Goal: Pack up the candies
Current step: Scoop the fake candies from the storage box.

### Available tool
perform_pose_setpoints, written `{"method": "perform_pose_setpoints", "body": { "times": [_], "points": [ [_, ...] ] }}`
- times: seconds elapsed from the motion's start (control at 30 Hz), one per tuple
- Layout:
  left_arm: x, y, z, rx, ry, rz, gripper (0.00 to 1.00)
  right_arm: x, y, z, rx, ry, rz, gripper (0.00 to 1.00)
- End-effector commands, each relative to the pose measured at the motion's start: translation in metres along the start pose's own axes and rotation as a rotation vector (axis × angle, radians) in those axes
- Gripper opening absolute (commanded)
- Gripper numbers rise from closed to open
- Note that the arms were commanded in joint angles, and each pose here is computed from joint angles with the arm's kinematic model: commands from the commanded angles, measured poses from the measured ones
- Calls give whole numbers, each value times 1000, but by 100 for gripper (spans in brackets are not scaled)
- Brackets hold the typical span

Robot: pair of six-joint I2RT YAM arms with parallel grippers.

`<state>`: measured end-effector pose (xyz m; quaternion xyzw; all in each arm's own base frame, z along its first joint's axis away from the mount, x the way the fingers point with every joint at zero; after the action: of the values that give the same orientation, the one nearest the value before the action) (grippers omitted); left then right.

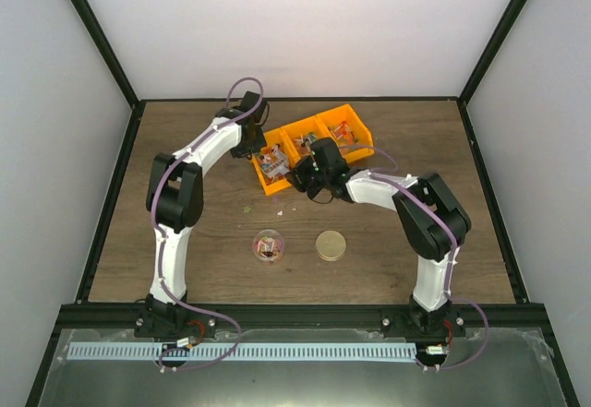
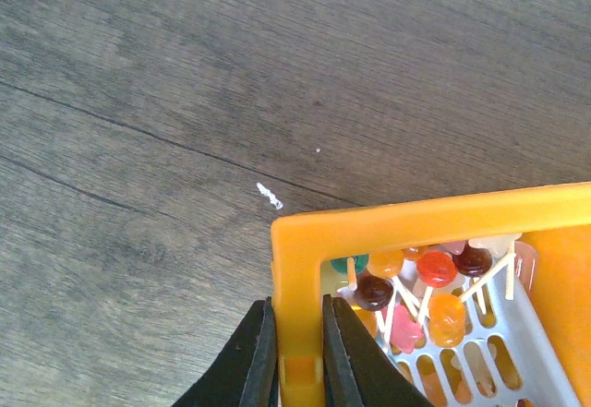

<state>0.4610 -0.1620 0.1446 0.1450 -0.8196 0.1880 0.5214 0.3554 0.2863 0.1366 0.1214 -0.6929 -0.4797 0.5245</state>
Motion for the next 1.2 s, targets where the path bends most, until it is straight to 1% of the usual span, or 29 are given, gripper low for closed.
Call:
{"method": "perform_pose_setpoints", "body": {
  "times": [0.0, 0.23, 0.53, 0.67, 0.73, 0.77, 0.83, 0.87, 0.93, 0.97, 1.07, 1.17],
  "points": [
    [-6, -2, 34, -111, 167, -5, 4, -4, -24, 1, 66, 16, -27, 1],
    [-11, 8, 29, -74, 174, -17, 4, 22, -18, 9, 168, -16, -126, 1],
    [-10, 11, 18, -50, 156, -13, 4, 57, -18, 19, 196, -36, -133, 1],
    [-9, 11, 17, -47, 155, -12, 4, 70, -17, 18, 256, -85, -102, 1],
    [-10, 11, 18, -44, 154, -9, 4, 63, -18, 25, 314, -58, -81, 1],
    [-10, 10, 17, -42, 155, -4, 4, 56, -20, 28, 332, -36, -43, 1],
    [-10, 9, 16, -41, 160, -3, 4, 51, -31, 30, 294, -29, 64, 1],
    [-10, 9, 16, -43, 159, -6, 4, 54, -35, 29, 284, -39, 68, 1],
    [-8, 10, 14, -47, 150, -7, 4, 65, -31, 27, 308, -76, -8, 1],
    [-7, 11, 14, -47, 148, -10, 4, 69, -32, 25, 309, -88, -15, 1],
    [-8, 14, 13, -42, 152, -12, 4, 76, -32, 21, 322, -106, 12, 1],
    [-10, 14, 13, -40, 157, -8, 4, 74, -35, 22, 317, -92, 5, 1]
  ]
}}
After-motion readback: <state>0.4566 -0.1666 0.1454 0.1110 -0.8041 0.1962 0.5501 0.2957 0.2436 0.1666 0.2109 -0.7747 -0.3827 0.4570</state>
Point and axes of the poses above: each gripper's point midway between its finger pads, its own x axis back along the fingers, its own y axis along the line the jaws close on, z = x × y, the point moved 7 cm from there along x, back along the fingers, and after that the axes turned 7 degrees about x, right-handed, at the moved point
